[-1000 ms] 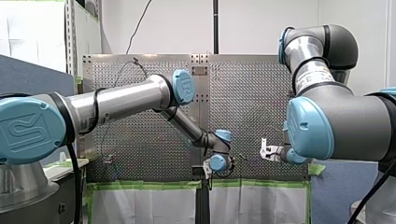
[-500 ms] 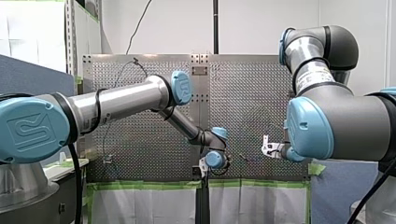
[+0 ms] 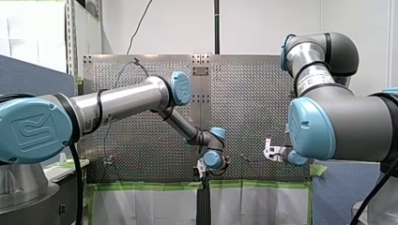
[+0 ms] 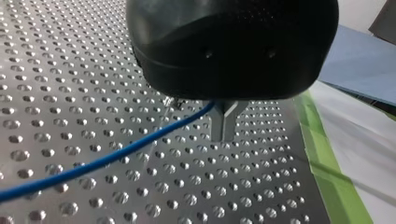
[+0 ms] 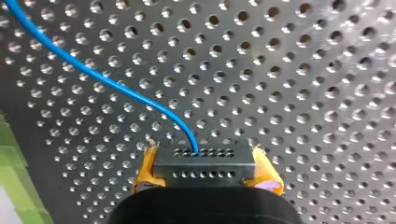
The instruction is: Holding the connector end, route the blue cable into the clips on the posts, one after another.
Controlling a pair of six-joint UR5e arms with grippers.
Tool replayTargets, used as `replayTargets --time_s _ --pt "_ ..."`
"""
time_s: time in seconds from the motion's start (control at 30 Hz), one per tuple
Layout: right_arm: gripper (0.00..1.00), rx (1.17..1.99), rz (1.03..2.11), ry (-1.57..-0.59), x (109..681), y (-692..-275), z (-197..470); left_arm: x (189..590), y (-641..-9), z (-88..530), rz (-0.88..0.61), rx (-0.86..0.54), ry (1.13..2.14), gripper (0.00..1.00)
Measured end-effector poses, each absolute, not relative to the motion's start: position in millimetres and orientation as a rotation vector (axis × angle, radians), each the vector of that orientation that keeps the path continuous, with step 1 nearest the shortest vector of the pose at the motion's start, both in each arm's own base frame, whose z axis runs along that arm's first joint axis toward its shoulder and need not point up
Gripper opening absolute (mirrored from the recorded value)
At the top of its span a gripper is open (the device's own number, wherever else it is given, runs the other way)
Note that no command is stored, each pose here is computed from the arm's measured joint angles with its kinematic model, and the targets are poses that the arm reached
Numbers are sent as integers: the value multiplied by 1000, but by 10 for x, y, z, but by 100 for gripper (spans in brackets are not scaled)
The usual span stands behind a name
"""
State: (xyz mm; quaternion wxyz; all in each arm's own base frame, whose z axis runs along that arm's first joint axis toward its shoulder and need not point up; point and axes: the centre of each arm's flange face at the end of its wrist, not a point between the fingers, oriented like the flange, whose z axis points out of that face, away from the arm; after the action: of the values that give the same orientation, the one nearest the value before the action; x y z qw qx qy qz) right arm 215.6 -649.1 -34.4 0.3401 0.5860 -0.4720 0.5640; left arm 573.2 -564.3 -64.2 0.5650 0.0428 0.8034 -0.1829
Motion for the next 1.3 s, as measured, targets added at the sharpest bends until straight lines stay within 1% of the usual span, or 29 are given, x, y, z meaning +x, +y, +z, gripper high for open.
replayTargets --time_s 0.27,0.3,0.33,0.37,0.4,0.43,0.47,0.5,0.53,0.57,0.67,0.7,0.73,0.77,0.8,0.83,0.87,0.9,1.13,1.3 --pt "0 1540 1462 -1236 2180 -6487 -365 5725 -5644 -645 -426 105 1892 0" --pt "0 1541 1462 -1236 2181 -6486 -367 5717 -5651 -645 -425 108 1892 5" --pt "0 1542 1462 -1237 2182 -6485 -367 5707 -5660 -645 -424 112 1892 5" --pt "0 1543 1462 -1237 2182 -6484 -368 5692 -5675 -645 -423 119 1892 16" --pt "0 1543 1461 -1238 2181 -6484 -369 5678 -5689 -646 -422 125 1892 25" --pt "0 1543 1461 -1238 2178 -6484 -370 5664 -5703 -645 -420 133 1891 25" --pt "0 1544 1461 -1238 2177 -6485 -370 5645 -5722 -641 -415 145 1890 35" --pt "0 1544 1461 -1239 2177 -6485 -369 5629 -5735 -639 -411 154 1890 52" --pt "0 1544 1461 -1238 2178 -6485 -370 5611 -5748 -640 -406 165 1891 52" --pt "0 1544 1462 -1238 2179 -6486 -369 5581 -5770 -642 -400 181 1893 56" --pt "0 1545 1462 -1238 2185 -6483 -370 5506 -5828 -647 -386 224 1897 56" --pt "0 1546 1462 -1238 2187 -6483 -369 5484 -5846 -648 -383 237 1897 62" --pt "0 1545 1463 -1238 2187 -6484 -368 5463 -5864 -649 -380 250 1897 62" --pt "0 1545 1463 -1237 2187 -6487 -366 5438 -5887 -650 -380 265 1896 70" --pt "0 1544 1463 -1237 2186 -6491 -363 5420 -5904 -650 -381 275 1896 82" --pt "0 1543 1463 -1236 2184 -6497 -358 5400 -5922 -651 -382 285 1896 98" --pt "0 1544 1463 -1236 2182 -6501 -355 5374 -5942 -652 -380 298 1897 98" --pt "0 1545 1462 -1237 2180 -6505 -353 5353 -5957 -652 -377 307 1898 100" --pt "0 1552 1455 -1246 2178 -6506 -351 5116 -6072 -664 -333 358 1927 100" --pt "0 1555 1455 -1248 2183 -6502 -353 4858 -6281 -623 -352 400 1922 100"
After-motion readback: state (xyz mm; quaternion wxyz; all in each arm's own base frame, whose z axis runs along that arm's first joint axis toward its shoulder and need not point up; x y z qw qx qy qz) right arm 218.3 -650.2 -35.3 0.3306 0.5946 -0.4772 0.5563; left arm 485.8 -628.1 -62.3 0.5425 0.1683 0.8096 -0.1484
